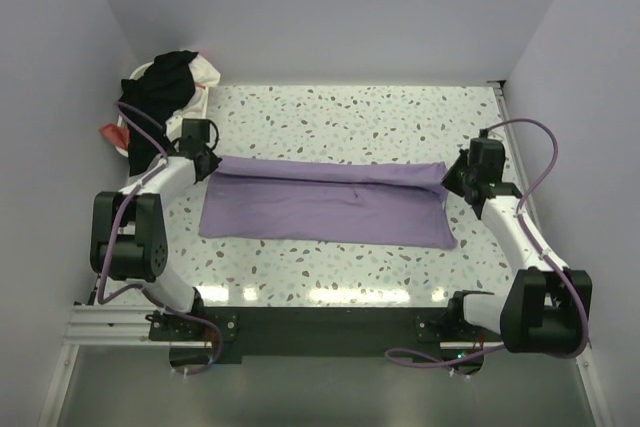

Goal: Fold and stack the t-shirts
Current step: Fold the tshirt

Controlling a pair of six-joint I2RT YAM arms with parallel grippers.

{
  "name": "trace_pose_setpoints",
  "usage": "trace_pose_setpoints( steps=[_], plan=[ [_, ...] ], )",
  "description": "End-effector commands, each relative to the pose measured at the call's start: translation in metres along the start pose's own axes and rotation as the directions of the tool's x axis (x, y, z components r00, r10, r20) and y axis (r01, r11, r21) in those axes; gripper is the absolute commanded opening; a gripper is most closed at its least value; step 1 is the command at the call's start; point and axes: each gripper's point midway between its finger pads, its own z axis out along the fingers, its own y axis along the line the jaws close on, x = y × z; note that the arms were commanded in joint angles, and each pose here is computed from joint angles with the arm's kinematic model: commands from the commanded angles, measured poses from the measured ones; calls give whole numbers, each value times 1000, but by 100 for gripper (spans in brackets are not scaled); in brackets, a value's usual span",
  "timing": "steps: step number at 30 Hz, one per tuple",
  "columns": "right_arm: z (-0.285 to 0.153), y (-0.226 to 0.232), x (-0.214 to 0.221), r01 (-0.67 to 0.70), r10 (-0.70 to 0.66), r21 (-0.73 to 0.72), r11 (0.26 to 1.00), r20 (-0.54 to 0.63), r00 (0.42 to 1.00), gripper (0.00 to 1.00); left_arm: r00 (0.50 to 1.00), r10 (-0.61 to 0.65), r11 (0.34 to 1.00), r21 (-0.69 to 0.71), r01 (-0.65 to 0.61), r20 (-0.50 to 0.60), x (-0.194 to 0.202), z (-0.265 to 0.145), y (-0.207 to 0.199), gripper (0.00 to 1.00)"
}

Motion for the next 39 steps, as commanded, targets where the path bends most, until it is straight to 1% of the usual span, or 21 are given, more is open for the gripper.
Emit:
trace_pose_setpoints(
  steps=[1, 10, 13, 14, 15, 16, 17, 18, 20, 21, 22, 26, 27, 29, 31, 32, 33, 34, 35, 36, 39],
  plan=[
    [-8, 2, -1, -20, 20, -21, 1000, 19, 1000, 0, 998, -54, 998, 13, 53, 42, -13, -7, 4, 0],
    [-8, -9, 26, -31, 31, -15, 999, -29, 999, 0, 995, -102, 995, -4, 102, 19, 12, -8, 24, 0],
    [-9, -10, 36, -36, 35, -29, 999, -52, 998, 4, 991, -129, 991, -15, 130, 22, 17, -10, 32, 6],
    [-9, -10, 38, -39, 38, -28, 999, -53, 998, 6, 989, -142, 990, -2, 142, 34, 14, -11, 32, 10],
    [-10, -11, 41, -38, 36, -28, 999, -58, 998, 15, 989, -145, 989, 5, 145, 37, 16, -14, 35, 13],
    [-13, -11, 40, -35, 34, -32, 999, -52, 998, 19, 987, -153, 988, 8, 153, 43, 15, -16, 36, 22],
    [-15, -12, 40, -33, 32, -32, 999, -48, 998, 23, 985, -161, 987, 20, 160, 55, 12, -18, 35, 25],
    [-17, -12, 40, -33, 32, -32, 999, -48, 998, 33, 984, -166, 986, 33, 165, 65, 11, -23, 36, 32],
    [-23, -11, 37, -29, 28, -45, 999, -29, 999, 41, 981, -176, 984, 50, 172, 79, 7, -28, 35, 39],
    [-26, -6, 37, -25, 23, -73, 997, -32, 999, 44, 979, -183, 982, 65, 177, 91, 4, -34, 34, 45],
    [-27, -3, 35, -23, 20, -89, 996, -29, 999, 48, 978, -187, 981, 79, 179, 97, 1, -37, 32, 47],
    [-23, 14, 28, -5, 0, -131, 991, -36, 999, 50, 977, -195, 972, 152, 180, 87, -4, -51, 20, 50],
    [-18, 21, 23, 16, -21, -123, 992, -39, 999, 50, 979, -189, 964, 201, 171, 75, -4, -57, 10, 50],
    [-12, 37, 26, 68, -76, -129, 989, -53, 996, 50, 984, -172, 958, 242, 154, 55, 1, -64, 0, 50],
    [1, 48, 18, 122, -127, -95, 988, -46, 991, 50, 988, -150, 947, 292, 133, 35, 4, -73, -12, 50],
    [2, 65, 12, 158, -162, -116, 981, -30, 986, 50, 992, -127, 935, 335, 115, 14, 9, -80, -21, 50],
    [6, 71, 10, 173, -177, -120, 978, -22, 984, 50, 994, -112, 928, 359, 103, 5, 10, -84, -26, 51],
    [18, 71, 14, 188, -193, -102, 977, -43, 980, 50, 996, -90, 923, 375, 85, -6, 13, -87, -29, 51],
    [22, 76, 15, 207, -212, -100, 973, -42, 976, 50, 998, -62, 906, 417, 70, -33, 20, -94, -37, 51],
    [27, 81, 6, 214, -217, -97, 972, -26, 976, 51, 999, -31, 896, 443, 40, -26, 21, -100, -40, 51],
    [45, 90, 8, 231, -236, -110, 967, -29, 971, 51, 998, 41, 861, 509, -15, -40, 35, -118, -48, 51]
  ],
)
